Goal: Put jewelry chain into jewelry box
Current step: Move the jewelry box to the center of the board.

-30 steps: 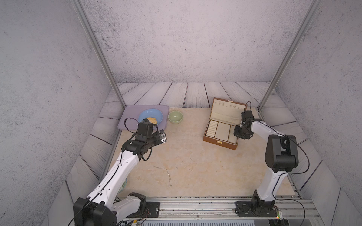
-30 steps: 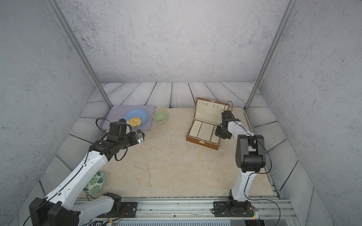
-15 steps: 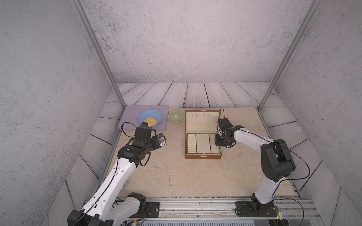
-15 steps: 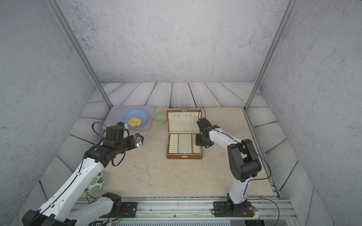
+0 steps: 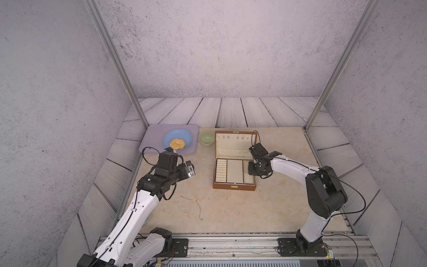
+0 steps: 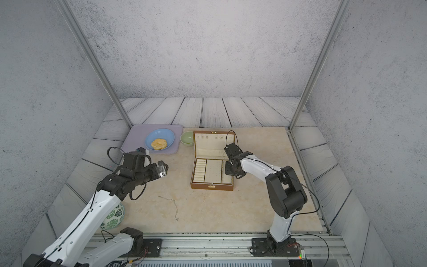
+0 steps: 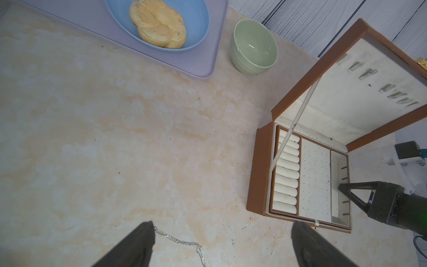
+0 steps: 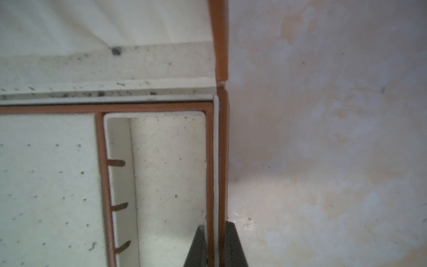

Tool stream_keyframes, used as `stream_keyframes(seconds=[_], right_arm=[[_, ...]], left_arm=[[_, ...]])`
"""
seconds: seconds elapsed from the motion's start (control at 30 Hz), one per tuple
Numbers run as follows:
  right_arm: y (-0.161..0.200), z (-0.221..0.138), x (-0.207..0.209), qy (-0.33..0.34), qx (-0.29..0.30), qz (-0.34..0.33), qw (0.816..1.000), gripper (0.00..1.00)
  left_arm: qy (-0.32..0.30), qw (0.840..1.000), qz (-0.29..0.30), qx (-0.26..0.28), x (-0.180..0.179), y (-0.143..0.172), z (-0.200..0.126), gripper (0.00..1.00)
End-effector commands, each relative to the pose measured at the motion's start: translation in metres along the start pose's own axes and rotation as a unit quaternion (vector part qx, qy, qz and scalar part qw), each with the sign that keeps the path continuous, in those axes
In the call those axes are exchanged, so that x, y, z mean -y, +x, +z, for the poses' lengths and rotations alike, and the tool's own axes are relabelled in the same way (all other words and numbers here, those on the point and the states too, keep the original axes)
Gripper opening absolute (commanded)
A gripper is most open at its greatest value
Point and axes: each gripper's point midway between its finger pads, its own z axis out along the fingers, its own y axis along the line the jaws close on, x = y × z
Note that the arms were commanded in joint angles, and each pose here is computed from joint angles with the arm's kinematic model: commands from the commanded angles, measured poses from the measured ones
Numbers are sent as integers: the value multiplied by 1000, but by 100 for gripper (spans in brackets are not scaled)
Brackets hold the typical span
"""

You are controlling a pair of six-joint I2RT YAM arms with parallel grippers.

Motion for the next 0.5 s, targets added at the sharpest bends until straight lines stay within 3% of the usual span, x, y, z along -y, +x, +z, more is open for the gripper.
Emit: stream_keyframes(seconds=[0.0,0.47], right_arm=[[9,-4,-16,-17,-14,3,1000,0],[32,-12,-10,-10,-23,-16,1000,0]], left_arm=[[-4,1000,3,-2,-2,4,-3,98],[-6,1000,5,-1,-3,4,-3,98]])
